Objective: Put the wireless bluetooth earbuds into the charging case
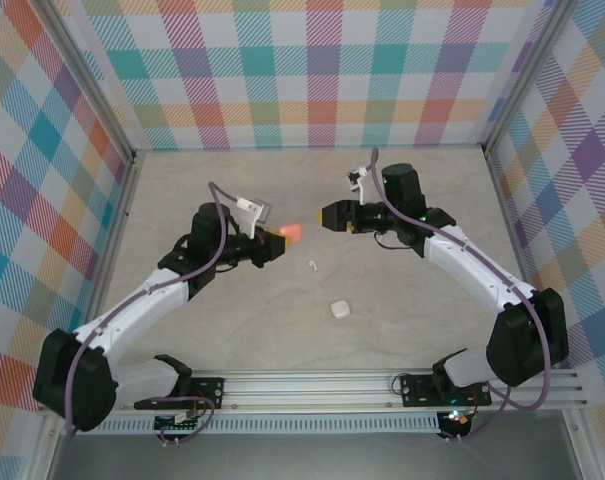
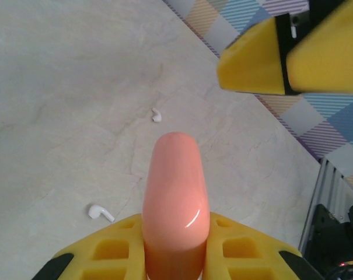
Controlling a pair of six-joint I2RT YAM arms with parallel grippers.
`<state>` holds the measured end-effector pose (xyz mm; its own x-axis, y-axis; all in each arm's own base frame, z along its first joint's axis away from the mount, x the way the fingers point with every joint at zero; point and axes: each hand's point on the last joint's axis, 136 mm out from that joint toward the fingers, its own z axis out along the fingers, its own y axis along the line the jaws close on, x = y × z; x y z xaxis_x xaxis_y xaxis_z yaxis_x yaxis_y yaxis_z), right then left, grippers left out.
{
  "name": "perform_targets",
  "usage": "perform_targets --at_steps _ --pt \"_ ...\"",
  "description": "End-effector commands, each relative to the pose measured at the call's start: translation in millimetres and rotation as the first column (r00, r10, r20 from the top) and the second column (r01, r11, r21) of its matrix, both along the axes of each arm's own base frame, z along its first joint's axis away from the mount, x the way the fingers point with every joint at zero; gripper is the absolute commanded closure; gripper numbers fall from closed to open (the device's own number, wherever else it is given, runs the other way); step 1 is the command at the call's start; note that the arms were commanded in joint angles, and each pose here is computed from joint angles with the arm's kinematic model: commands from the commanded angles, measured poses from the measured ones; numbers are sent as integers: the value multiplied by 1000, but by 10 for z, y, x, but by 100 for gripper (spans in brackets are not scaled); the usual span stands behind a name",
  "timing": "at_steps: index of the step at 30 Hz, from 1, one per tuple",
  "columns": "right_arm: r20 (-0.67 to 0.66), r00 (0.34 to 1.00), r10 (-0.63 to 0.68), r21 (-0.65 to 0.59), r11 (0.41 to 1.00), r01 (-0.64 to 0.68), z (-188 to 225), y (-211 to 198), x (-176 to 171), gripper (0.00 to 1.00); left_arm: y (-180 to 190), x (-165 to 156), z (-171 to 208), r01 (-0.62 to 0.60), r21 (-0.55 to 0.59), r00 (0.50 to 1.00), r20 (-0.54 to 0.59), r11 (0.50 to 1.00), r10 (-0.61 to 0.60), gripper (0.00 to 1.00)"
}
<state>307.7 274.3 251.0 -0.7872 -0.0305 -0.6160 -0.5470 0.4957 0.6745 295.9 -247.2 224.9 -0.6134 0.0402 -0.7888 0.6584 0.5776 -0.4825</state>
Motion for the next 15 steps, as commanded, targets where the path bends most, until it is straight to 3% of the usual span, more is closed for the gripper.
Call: perform_targets --at_steps 1,5,9,15 --pt "344 933 102 -130 990 -60 104 -88 -72 38 -97 42 119 105 -87 989 -98 991 -113 98" --pt "601 738 306 -378 923 -74 -40 -9 -68 36 -133 161 28 159 -115 953 -243 981 -183 98" --pt "693 522 498 -538 839 -86 -165 230 -51 31 -175 214 -10 168 -127 942 -273 978 -198 98" --pt "728 410 549 -572 816 -77 -150 436 120 18 -198 159 40 199 -144 927 -292 969 -234 94"
